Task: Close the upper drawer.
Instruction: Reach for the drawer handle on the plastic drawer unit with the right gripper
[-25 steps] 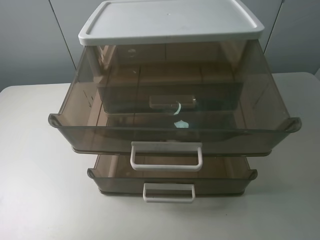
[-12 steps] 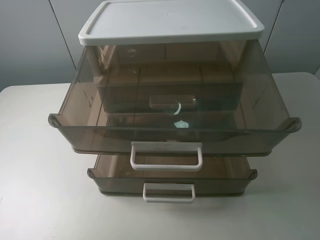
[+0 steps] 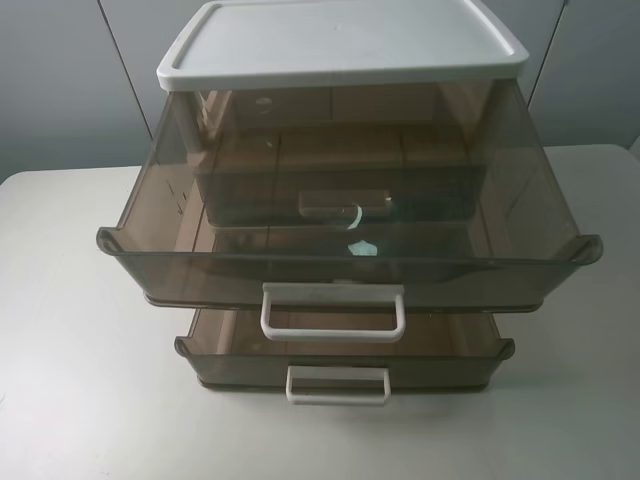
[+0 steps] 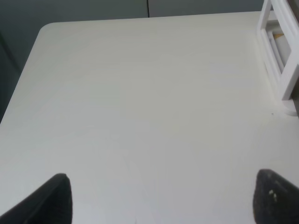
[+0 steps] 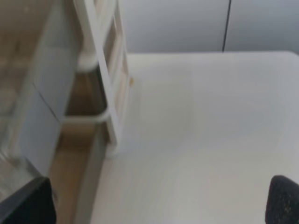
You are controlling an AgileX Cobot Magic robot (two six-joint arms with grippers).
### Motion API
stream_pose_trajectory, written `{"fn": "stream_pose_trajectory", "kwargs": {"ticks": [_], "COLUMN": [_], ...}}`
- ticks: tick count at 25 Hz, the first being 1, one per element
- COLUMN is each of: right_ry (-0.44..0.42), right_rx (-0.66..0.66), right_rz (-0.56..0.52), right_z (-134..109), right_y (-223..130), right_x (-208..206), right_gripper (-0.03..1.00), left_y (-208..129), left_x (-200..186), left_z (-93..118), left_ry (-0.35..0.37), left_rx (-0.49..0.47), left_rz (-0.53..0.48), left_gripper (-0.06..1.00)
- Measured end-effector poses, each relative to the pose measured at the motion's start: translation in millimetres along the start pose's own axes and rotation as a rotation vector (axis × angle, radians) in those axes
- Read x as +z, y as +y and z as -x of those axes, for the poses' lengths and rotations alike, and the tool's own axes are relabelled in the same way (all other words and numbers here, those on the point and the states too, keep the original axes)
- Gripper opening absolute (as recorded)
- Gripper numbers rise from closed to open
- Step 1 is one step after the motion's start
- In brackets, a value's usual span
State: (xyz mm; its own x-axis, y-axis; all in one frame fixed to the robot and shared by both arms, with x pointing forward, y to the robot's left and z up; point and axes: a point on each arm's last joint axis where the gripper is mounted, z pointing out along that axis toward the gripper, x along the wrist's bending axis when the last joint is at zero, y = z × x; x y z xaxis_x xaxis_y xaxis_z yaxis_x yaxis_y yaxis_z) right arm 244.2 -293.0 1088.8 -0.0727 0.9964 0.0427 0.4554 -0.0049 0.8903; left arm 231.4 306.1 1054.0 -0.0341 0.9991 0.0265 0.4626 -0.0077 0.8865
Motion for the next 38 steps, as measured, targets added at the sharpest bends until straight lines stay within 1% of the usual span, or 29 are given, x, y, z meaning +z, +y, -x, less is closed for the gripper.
{"fn": "stream_pose_trajectory", "kwargs": {"ticks": [4, 8, 10, 12, 14, 16, 18, 22, 26, 34, 38], "right_ry": [0.065, 0.178, 0.231, 0.302, 0.378, 0.47, 0.55, 0.711, 0.847, 1.032, 1.092], "right_rx": [-0.033, -0.061, -0.103, -0.134, -0.198, -0.276, -0.352, -0.516, -0.614, -0.753, -0.816], "right_rz": [-0.029, -0.106, -0.142, -0.167, -0.181, -0.193, -0.179, -0.169, -0.192, -0.271, -0.326], "right_z": [-6.0, -14.8, -18.2, -23.8, -33.6, -49.9, -66.4, -101.4, -130.5, -173.4, -192.5], "right_y": [48.4, 94.2, 109.2, 121.1, 128.4, 130.8, 131.1, 122.8, 111.3, 85.2, 70.0], "right_x": [11.9, 44.1, 61.7, 78.7, 90.2, 98.1, 101.4, 101.3, 95.7, 85.9, 85.1], "right_gripper": [0.68, 0.68, 0.68, 0.68, 0.68, 0.68, 0.68, 0.68, 0.68, 0.68, 0.68], "left_y": [0.0, 0.0, 0.0, 0.0, 0.0, 0.0, 0.0, 0.0, 0.0, 0.0, 0.0], "left_x": [0.0, 0.0, 0.0, 0.0, 0.0, 0.0, 0.0, 0.0, 0.0, 0.0, 0.0], "left_z": [0.0, 0.0, 0.0, 0.0, 0.0, 0.0, 0.0, 0.0, 0.0, 0.0, 0.0], "left_ry": [0.0, 0.0, 0.0, 0.0, 0.0, 0.0, 0.0, 0.0, 0.0, 0.0, 0.0], "left_rx": [0.0, 0.0, 0.0, 0.0, 0.0, 0.0, 0.0, 0.0, 0.0, 0.0, 0.0], "left_rz": [0.0, 0.0, 0.0, 0.0, 0.0, 0.0, 0.0, 0.0, 0.0, 0.0, 0.0], "left_gripper": [0.74, 0.74, 0.74, 0.74, 0.74, 0.74, 0.74, 0.74, 0.74, 0.74, 0.74]}}
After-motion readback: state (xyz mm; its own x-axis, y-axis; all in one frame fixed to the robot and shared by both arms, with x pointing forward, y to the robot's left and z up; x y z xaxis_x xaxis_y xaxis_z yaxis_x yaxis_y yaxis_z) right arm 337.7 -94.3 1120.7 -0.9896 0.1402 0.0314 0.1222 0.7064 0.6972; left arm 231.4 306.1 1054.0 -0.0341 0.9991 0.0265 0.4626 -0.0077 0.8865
